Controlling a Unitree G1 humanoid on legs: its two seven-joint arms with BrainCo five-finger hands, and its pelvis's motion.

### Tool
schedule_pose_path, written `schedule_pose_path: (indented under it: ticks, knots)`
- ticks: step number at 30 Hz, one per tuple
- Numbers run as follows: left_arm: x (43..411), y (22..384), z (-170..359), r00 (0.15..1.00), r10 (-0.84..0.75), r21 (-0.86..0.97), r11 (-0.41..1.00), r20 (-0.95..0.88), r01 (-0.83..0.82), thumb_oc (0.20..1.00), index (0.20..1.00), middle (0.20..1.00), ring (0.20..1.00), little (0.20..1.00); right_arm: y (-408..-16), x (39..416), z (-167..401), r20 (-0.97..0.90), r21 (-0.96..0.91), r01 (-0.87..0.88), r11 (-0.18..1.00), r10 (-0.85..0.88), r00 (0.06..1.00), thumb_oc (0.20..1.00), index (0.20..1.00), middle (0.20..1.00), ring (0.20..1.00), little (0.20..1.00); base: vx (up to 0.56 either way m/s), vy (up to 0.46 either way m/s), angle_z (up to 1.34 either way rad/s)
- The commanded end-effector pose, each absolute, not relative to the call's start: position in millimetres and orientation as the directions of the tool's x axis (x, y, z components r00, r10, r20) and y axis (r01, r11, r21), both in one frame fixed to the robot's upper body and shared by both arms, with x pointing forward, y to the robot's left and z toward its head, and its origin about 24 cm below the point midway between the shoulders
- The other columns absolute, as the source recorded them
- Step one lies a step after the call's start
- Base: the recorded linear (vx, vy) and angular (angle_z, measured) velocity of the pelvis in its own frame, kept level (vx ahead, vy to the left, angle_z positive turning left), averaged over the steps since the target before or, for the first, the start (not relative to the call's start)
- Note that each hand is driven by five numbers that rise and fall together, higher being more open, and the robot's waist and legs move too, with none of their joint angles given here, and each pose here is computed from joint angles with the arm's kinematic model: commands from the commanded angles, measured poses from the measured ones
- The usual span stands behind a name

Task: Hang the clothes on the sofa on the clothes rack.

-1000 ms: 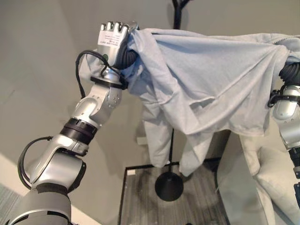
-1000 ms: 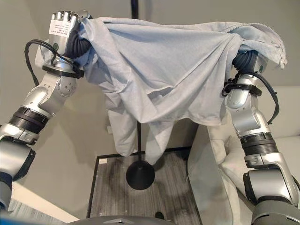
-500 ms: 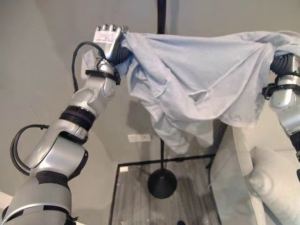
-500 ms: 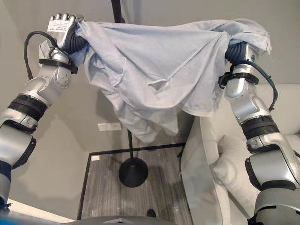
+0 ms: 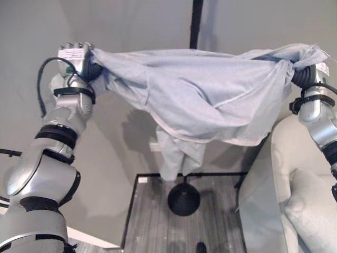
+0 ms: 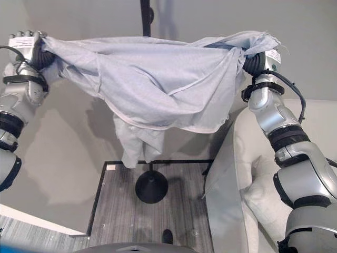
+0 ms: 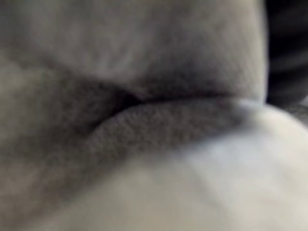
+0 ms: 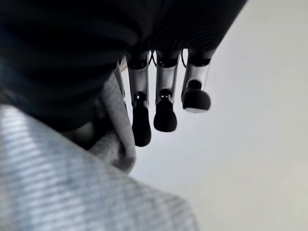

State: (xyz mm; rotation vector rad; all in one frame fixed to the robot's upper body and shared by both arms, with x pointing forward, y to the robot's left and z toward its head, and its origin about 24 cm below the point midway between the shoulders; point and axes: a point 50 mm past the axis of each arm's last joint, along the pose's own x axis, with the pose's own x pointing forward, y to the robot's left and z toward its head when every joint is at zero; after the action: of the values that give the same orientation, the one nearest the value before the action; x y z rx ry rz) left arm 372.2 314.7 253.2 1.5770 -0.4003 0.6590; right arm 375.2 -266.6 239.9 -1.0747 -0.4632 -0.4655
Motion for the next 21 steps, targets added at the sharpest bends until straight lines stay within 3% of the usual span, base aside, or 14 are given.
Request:
schedule_pose_path:
  ticks: [1, 9, 11, 14, 17, 20, 21]
  knots:
    - [357.6, 353.1, 240.4, 0.754, 0.313, 0.815, -0.161, 0.577, -0.557, 0.2, 0.2, 0.2, 0.2, 0.2, -304.1, 366.9, 264.3, 0.612, -0.65, 0.668, 0.361, -0.272, 0.743, 0.2, 0.2, 0.2, 0.2, 0.2, 0.02, -0.03, 0.27]
    - [358.3, 320.0, 138.8, 0.864, 0.334, 0.903, 0.076, 0.376, -0.423, 0.2, 0.2, 0.2, 0.2, 0.2, -288.5, 363.4, 180.9, 0.452, -0.688, 0.545, 0.479, -0.305, 0.838, 0.2, 0.2, 0.2, 0.2, 0.2, 0.0, -0.018, 0.15]
    - [352.3, 296.2, 98.1, 0.89, 0.342, 0.89, 0.235, 0.301, -0.392, 0.2, 0.2, 0.2, 0.2, 0.2, -278.7, 356.0, 147.0, 0.391, -0.688, 0.5, 0.526, -0.312, 0.866, 0.2, 0.2, 0.2, 0.2, 0.2, 0.0, 0.0, 0.0]
    - [344.3, 275.5, 70.2, 0.909, 0.335, 0.863, 0.351, 0.247, -0.364, 0.2, 0.2, 0.2, 0.2, 0.2, -276.9, 345.9, 120.8, 0.339, -0.697, 0.469, 0.543, -0.327, 0.882, 0.2, 0.2, 0.2, 0.2, 0.2, 0.0, 0.0, 0.0]
    - [330.5, 236.8, 35.5, 0.936, 0.31, 0.78, 0.538, 0.168, -0.319, 0.2, 0.2, 0.2, 0.2, 0.2, -270.6, 329.2, 81.2, 0.245, -0.705, 0.41, 0.578, -0.344, 0.906, 0.2, 0.2, 0.2, 0.2, 0.2, 0.04, -0.011, -0.02]
    - [299.2, 181.8, -10.6, 0.95, 0.306, 0.437, 0.863, -0.056, -0.253, 0.2, 0.2, 0.2, 0.2, 0.2, -235.9, 300.6, 23.1, 0.08, -0.649, 0.3, 0.699, -0.33, 0.941, 0.2, 0.2, 0.2, 0.2, 0.2, 0.03, -0.013, -0.01]
    - [298.7, 182.0, -11.0, 0.95, 0.306, 0.437, 0.864, -0.057, -0.252, 0.244, 0.244, 0.244, 0.244, 0.244, -235.9, 300.2, 22.7, 0.078, -0.649, 0.299, 0.699, -0.33, 0.941, 0.2, 0.2, 0.2, 0.2, 0.2, 0.0, 0.0, 0.0]
